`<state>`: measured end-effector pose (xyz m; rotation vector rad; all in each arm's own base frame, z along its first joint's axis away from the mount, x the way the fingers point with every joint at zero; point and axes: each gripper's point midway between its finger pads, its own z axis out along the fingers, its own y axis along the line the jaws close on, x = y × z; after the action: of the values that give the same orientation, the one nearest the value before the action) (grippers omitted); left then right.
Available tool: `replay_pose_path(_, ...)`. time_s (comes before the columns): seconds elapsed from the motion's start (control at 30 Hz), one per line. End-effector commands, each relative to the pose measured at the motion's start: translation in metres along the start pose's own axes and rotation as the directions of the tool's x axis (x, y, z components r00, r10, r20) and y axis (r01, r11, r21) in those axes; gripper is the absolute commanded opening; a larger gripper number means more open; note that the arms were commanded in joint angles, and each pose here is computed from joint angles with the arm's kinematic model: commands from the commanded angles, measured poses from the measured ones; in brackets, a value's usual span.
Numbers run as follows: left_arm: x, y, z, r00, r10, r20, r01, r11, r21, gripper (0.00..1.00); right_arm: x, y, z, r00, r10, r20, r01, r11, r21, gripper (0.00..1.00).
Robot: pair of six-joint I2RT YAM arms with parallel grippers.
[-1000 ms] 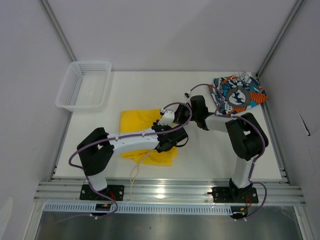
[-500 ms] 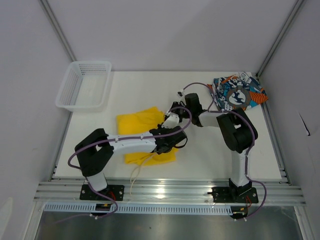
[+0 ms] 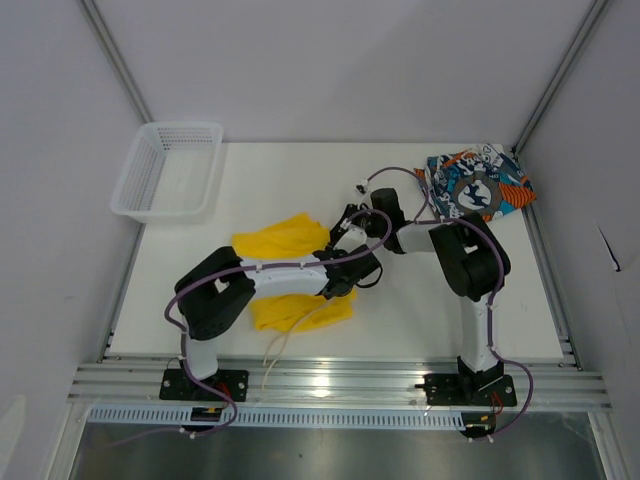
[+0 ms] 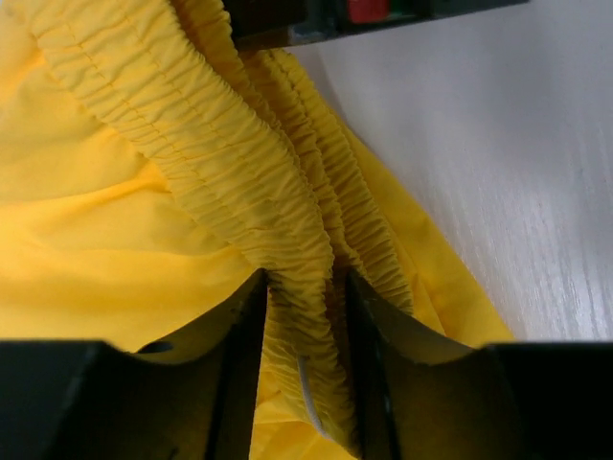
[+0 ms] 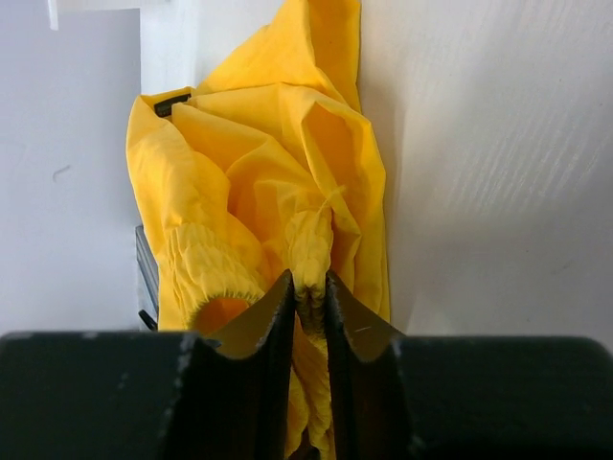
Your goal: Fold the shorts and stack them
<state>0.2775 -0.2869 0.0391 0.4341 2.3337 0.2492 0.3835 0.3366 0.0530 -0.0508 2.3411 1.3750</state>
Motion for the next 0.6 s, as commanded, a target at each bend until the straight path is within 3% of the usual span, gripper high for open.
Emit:
replay_pose_path(0.0, 0.010, -0.012, -0.001, 0.998, -0.032, -0.062, 0.036, 0.996, 0.078, 0.44, -0.020, 0.010, 0.002, 0.997, -0.051, 0.065, 0.054, 0.998, -0.044, 0.22)
replay_pose_path(0.17, -0.020, 0.001, -0.038, 0.993, -0.114, -0.029, 0.118, 0.972, 0.204, 0.69, -0.022, 0.009, -0.002, 0.998, 0.000, 0.065, 0.006, 0.996, -0.087, 0.32)
replay_pose_path(0.37, -0.050, 0.029, -0.078, 0.978, -0.206, 0.016, 0.190, 0.928, 0.322, 0.73, -0.025, 0.008, -0.005, 0.997, 0.024, 0.070, -0.016, 0.993, -0.114, 0.48)
replay_pose_path(0.57, -0.057, 0.051, -0.087, 0.953, -0.301, -0.010, 0.274, 0.851, 0.448, 0.73, -0.026, -0.002, -0.014, 0.990, 0.104, 0.091, -0.088, 0.983, -0.159, 0.62)
